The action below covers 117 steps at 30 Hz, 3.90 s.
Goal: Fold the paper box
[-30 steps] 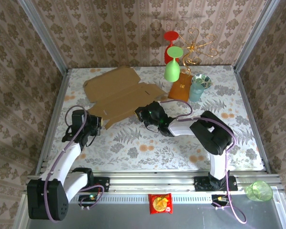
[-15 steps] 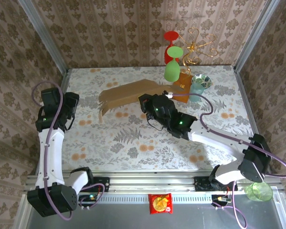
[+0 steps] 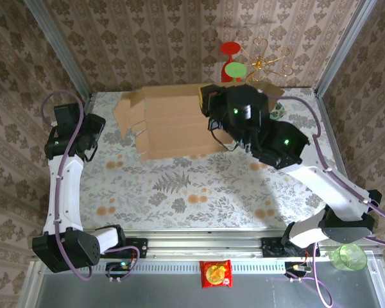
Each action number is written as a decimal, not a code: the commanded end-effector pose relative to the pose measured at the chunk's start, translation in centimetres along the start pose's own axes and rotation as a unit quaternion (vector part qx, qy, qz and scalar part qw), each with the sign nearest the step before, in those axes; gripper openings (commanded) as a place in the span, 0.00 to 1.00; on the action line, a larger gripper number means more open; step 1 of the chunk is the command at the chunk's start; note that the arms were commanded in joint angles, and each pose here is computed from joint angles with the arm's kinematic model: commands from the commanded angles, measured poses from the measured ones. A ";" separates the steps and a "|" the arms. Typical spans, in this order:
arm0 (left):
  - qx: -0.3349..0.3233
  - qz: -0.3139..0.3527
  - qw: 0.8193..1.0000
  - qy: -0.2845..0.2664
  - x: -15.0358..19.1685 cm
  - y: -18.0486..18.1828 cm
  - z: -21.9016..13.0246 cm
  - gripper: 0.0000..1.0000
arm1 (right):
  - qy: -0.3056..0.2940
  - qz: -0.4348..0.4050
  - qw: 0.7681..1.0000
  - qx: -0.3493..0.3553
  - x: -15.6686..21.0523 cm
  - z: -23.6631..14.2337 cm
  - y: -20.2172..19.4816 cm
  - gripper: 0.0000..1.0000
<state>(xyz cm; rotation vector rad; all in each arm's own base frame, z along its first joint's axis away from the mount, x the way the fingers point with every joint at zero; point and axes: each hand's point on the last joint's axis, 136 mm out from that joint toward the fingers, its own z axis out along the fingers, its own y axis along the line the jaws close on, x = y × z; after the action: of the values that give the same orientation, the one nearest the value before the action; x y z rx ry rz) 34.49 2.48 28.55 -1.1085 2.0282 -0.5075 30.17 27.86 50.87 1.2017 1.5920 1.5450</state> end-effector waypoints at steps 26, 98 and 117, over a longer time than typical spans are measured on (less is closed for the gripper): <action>0.138 0.141 0.962 0.188 11.8 -8.4 0.2 0.49 | -0.075 -0.044 0.987 0.138 -8.1 10.8 -24.3 0.00; 0.080 -0.029 0.968 0.238 16.9 6.3 12.6 0.18 | -0.103 0.025 0.978 0.180 -12.7 8.7 -24.7 0.00; 0.144 0.130 0.940 0.280 19.4 -0.3 15.1 0.32 | -0.029 -0.035 0.982 0.182 -13.8 10.4 -31.8 0.00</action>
<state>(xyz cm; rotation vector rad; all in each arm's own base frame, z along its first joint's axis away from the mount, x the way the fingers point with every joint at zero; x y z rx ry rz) 39.54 -12.23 10.15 -0.6932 2.4026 -1.0296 39.37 22.64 17.94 1.3880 1.8461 1.2132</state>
